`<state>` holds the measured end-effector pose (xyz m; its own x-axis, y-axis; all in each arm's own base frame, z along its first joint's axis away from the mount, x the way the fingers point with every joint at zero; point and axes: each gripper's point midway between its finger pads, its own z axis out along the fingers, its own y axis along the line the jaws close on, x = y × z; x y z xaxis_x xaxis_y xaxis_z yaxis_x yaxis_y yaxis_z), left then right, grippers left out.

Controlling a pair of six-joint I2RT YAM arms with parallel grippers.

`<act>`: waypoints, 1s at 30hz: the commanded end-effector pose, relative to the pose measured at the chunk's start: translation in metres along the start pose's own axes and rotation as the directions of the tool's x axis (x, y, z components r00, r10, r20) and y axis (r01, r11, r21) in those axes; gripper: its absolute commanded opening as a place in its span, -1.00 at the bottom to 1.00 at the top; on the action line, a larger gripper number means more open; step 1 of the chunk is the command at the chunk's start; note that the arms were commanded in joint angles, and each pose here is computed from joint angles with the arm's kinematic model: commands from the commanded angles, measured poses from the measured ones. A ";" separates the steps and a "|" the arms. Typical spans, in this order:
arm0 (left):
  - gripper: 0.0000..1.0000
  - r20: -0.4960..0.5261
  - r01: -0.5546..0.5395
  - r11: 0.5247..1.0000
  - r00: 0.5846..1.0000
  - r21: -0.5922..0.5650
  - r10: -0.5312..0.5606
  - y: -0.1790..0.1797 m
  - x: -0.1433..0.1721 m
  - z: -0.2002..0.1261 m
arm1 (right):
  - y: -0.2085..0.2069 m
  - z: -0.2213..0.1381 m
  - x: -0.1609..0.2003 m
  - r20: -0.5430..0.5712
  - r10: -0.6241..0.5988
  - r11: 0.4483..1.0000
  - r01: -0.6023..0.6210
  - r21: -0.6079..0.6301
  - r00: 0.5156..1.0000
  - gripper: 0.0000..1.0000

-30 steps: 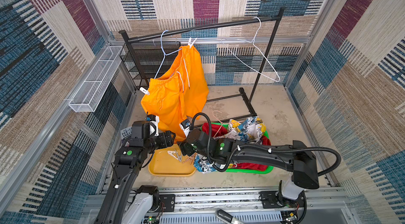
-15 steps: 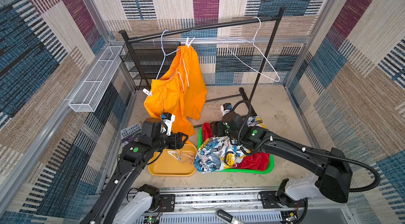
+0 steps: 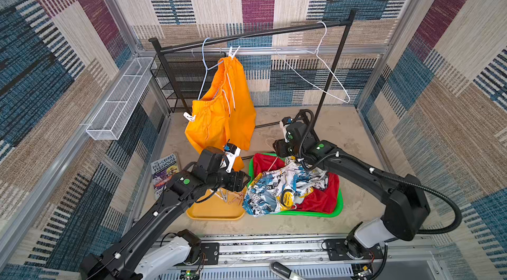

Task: Remove the clothespins securing shorts to the hanger
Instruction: Pick up the hanger from the basket.

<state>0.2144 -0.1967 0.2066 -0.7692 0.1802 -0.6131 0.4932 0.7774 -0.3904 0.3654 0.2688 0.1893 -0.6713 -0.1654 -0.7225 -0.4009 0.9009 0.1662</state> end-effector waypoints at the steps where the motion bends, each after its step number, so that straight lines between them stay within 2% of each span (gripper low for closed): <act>1: 0.45 0.004 -0.032 0.999 0.999 0.005 0.032 -0.001 0.000 0.003 | 0.013 0.011 0.004 -0.046 -0.145 0.987 0.141 -0.077 0.988 0.15; 5: 0.45 -0.008 -0.032 0.999 0.999 0.010 0.032 -0.001 0.003 0.005 | 0.012 0.025 0.006 -0.078 -0.211 0.976 0.205 -0.070 0.974 0.10; 17: 0.44 -0.040 -0.033 0.999 0.999 0.022 0.034 -0.002 0.008 0.013 | 0.000 0.055 0.025 -0.193 -0.297 0.954 0.297 -0.031 0.935 -0.07; 23: 0.44 -0.043 -0.032 0.999 0.999 0.022 0.033 -0.001 0.010 0.014 | -0.009 0.066 0.035 -0.239 -0.307 0.949 0.316 0.000 0.921 -0.22; 30: 0.44 -0.040 -0.032 0.999 0.999 0.015 0.032 0.000 0.009 0.014 | -0.009 0.066 0.026 -0.222 -0.308 0.947 0.320 0.019 0.925 -0.50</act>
<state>0.2132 -0.2019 0.1895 -0.7821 0.2167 -0.5842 0.5023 0.7741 -0.3853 0.3900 0.2823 0.1190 -0.6472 -0.5139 -0.5631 -0.5831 0.8095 -0.0686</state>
